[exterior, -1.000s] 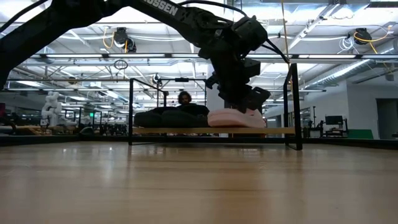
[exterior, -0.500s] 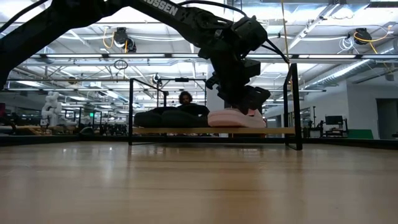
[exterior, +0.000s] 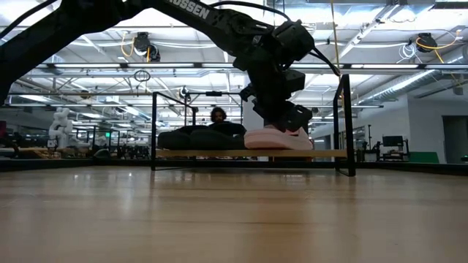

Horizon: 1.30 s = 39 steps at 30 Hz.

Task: Pick and place slides into the shelf
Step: Put the top pink slipper on the shelf

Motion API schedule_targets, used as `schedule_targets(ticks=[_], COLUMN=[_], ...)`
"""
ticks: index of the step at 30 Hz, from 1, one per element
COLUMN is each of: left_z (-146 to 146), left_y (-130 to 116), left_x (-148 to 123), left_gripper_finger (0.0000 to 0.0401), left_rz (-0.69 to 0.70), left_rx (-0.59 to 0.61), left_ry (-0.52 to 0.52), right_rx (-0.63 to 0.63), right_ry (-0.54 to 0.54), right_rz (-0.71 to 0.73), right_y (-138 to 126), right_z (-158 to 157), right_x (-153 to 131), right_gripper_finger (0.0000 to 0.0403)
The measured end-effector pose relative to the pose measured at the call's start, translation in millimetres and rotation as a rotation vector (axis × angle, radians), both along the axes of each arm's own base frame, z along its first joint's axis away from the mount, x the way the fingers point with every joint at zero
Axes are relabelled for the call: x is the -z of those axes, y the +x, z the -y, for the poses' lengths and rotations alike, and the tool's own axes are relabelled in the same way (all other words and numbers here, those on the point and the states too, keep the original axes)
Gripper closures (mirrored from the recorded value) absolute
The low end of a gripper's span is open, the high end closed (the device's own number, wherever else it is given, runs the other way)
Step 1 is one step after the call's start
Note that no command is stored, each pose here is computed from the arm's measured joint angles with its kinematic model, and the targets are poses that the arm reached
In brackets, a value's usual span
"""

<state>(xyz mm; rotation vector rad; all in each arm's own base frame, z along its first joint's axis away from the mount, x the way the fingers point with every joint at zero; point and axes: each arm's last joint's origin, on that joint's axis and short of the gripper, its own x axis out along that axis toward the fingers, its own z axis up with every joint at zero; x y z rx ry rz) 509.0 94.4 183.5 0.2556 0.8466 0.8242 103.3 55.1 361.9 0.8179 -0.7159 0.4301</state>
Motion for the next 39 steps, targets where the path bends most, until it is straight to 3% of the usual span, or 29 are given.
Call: schedule_targets(ticks=[17,39], left_z=[1.1,1.6], left_y=[-1.3,-0.4], left_x=[-0.8,-0.6], left_gripper_finger=[0.0311,0.0311], left_rz=[-0.078,-0.084], left_rx=[-0.005,0.028], left_ry=[0.09,0.076], right_rx=[0.005,0.013], right_ry=[-0.003,-0.009], right_rz=[0.0,0.0], right_y=[0.0,0.1], right_z=[0.0,0.0], right_x=[0.0,0.0], right_gripper_finger=[0.0358,0.0358])
